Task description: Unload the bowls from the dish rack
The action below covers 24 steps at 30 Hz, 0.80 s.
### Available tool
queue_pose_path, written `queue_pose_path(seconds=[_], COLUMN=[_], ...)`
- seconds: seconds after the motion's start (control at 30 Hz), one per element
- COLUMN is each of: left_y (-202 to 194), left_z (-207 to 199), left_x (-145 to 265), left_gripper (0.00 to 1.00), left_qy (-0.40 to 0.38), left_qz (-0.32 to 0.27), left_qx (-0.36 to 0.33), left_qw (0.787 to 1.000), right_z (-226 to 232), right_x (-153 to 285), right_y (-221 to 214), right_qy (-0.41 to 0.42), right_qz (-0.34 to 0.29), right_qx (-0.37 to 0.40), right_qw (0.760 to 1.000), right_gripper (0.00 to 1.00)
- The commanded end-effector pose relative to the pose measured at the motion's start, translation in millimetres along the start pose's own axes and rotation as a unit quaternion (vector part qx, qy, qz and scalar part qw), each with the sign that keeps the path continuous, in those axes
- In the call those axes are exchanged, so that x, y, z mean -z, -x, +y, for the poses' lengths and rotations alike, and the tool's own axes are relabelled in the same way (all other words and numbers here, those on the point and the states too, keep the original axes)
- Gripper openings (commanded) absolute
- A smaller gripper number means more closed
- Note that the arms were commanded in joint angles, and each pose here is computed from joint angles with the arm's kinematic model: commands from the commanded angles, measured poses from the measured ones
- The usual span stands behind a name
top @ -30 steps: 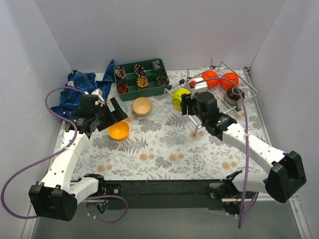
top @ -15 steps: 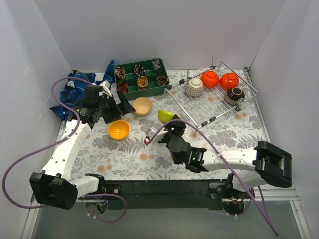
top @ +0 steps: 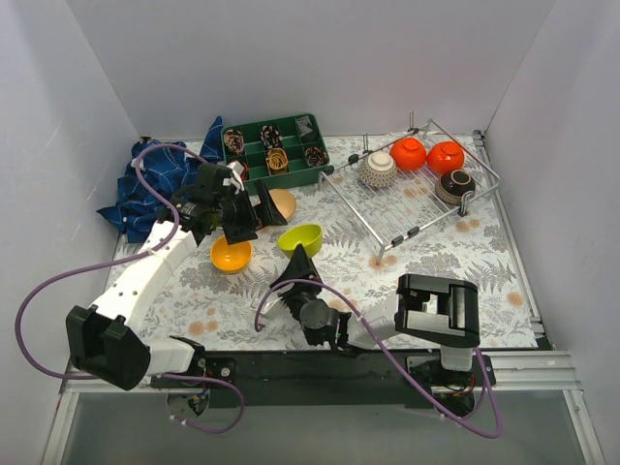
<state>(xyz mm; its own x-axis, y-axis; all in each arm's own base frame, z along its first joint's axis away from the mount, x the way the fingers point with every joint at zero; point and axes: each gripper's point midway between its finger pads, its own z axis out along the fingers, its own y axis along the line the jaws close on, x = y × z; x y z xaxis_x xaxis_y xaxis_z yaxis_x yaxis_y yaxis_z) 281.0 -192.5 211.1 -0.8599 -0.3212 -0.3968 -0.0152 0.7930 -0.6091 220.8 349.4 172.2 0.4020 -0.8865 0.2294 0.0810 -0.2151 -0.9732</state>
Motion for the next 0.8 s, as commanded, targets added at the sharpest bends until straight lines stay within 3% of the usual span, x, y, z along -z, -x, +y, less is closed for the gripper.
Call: queue_pose_path(seconds=[0.0,0.23,0.37,0.4,0.6,0.77], left_y=[-3.2,-37.1,-45.1,-45.8,-56.9,-62.8], left_z=[4.4,32.0,31.0,29.5,26.7,22.7], left_x=[-7.3,-28.4,-33.3,-34.1,-36.2,-35.1], left_gripper=[0.98,0.85,0.69,0.61,0.37,0.00], left_qy=[0.016,0.044,0.032,0.028,0.014,0.000], left_qz=[0.016,0.077,0.092,0.092,0.112,0.123], left_qx=[0.006,0.017,0.020,0.020,0.024,0.029], left_qw=[1.000,0.996,0.995,0.995,0.993,0.992], right_z=[-101.0,-97.8,-95.2,-94.9,-94.9,-91.8], right_x=[20.9,20.0,19.5,19.5,19.0,19.5], right_y=[-42.2,-37.1,-35.0,-35.2,-33.6,-32.3], right_qy=[-0.195,-0.192,-0.190,-0.189,-0.189,-0.185], right_qz=[0.043,0.041,0.041,0.041,0.042,0.043], right_qx=[-0.287,-0.288,-0.286,-0.286,-0.287,-0.284], right_qw=[0.937,0.937,0.938,0.938,0.938,0.940], right_gripper=[0.02,0.02,0.02,0.02,0.03,0.04])
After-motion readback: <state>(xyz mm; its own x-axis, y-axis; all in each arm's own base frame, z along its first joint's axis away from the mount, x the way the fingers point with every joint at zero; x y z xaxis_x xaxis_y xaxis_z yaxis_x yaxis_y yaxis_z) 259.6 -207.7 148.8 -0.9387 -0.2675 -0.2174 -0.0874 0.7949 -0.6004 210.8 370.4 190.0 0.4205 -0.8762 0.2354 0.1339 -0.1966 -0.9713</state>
